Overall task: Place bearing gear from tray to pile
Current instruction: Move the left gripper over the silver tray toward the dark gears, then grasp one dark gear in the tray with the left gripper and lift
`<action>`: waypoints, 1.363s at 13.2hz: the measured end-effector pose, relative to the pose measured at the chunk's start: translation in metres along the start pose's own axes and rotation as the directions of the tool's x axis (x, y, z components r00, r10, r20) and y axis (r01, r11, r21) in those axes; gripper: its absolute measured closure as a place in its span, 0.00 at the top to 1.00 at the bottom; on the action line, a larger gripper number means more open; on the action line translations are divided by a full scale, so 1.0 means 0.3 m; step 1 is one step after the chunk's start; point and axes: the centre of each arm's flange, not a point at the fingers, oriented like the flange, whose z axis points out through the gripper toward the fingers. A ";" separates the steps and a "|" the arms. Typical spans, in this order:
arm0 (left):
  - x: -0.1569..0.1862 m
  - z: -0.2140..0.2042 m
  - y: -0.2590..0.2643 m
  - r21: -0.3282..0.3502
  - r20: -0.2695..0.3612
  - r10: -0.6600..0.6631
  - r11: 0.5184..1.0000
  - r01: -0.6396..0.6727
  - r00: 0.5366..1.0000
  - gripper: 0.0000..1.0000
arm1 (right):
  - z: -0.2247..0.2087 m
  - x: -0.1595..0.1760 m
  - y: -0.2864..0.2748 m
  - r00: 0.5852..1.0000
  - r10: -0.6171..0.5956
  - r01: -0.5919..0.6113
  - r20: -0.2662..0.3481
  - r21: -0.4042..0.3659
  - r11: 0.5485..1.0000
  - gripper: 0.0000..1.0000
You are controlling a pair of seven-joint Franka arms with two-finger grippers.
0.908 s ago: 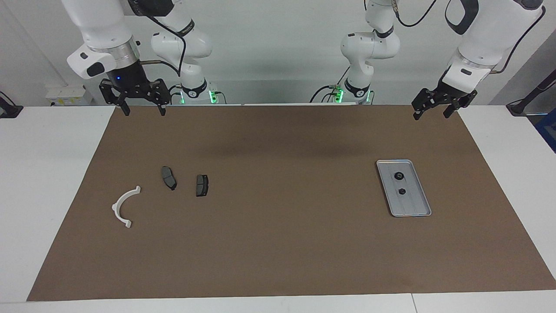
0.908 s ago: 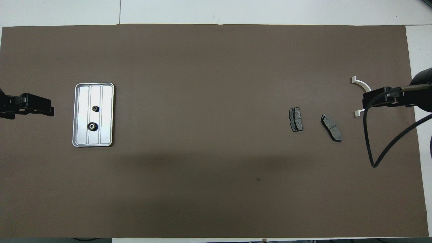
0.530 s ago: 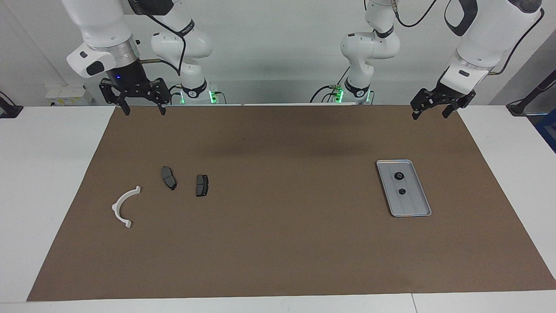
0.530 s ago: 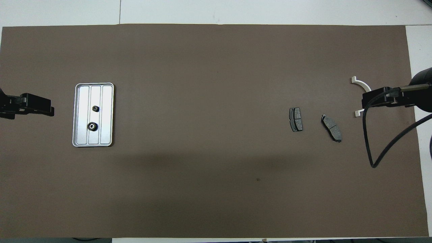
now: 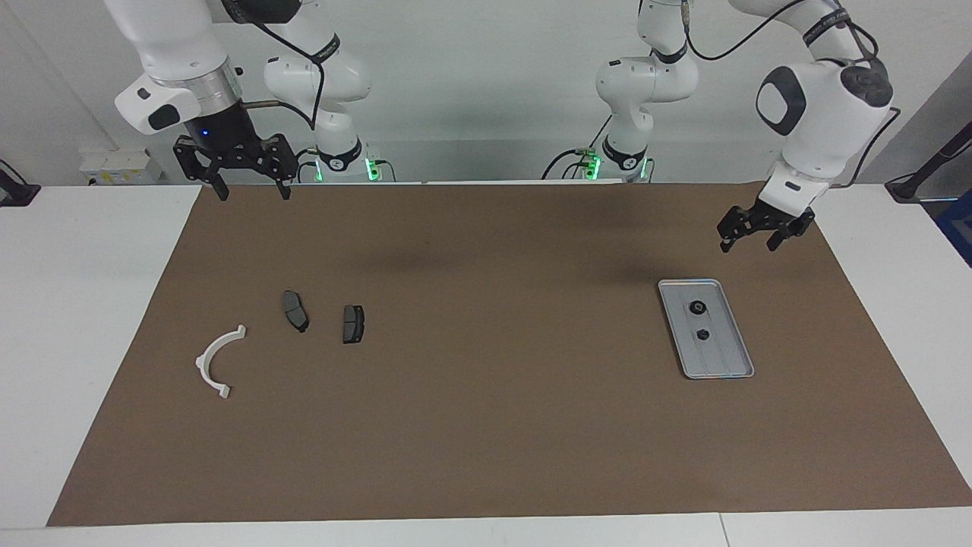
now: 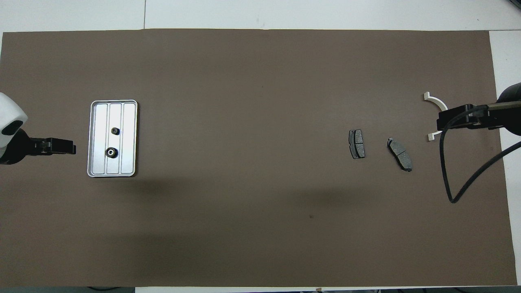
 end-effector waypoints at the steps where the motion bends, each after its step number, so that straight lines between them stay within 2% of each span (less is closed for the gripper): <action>1: 0.025 0.094 0.003 0.006 -0.015 0.003 1.000 -0.003 1.000 1.00 | 0.000 0.000 0.000 1.000 0.000 0.000 0.000 0.000 1.000 1.00; 4: 0.071 0.329 0.003 0.018 -0.022 0.007 1.000 -0.006 1.000 1.00 | 0.000 0.000 0.000 1.000 0.000 0.000 0.000 0.000 1.000 1.00; 7: 0.080 0.453 0.003 0.021 0.005 0.009 1.000 -0.009 1.000 1.00 | 0.000 0.000 0.000 1.000 0.000 0.000 0.000 0.000 1.000 1.00; 17: 0.011 0.540 0.084 0.012 0.070 0.002 1.000 -0.003 0.998 1.00 | -0.003 -0.002 -0.002 1.000 -0.001 0.001 -0.002 0.000 1.000 1.00; 18: 0.010 0.541 0.086 0.012 0.070 0.003 1.000 -0.003 0.998 0.91 | -0.004 -0.001 -0.004 1.000 -0.002 0.002 -0.004 0.000 1.000 1.00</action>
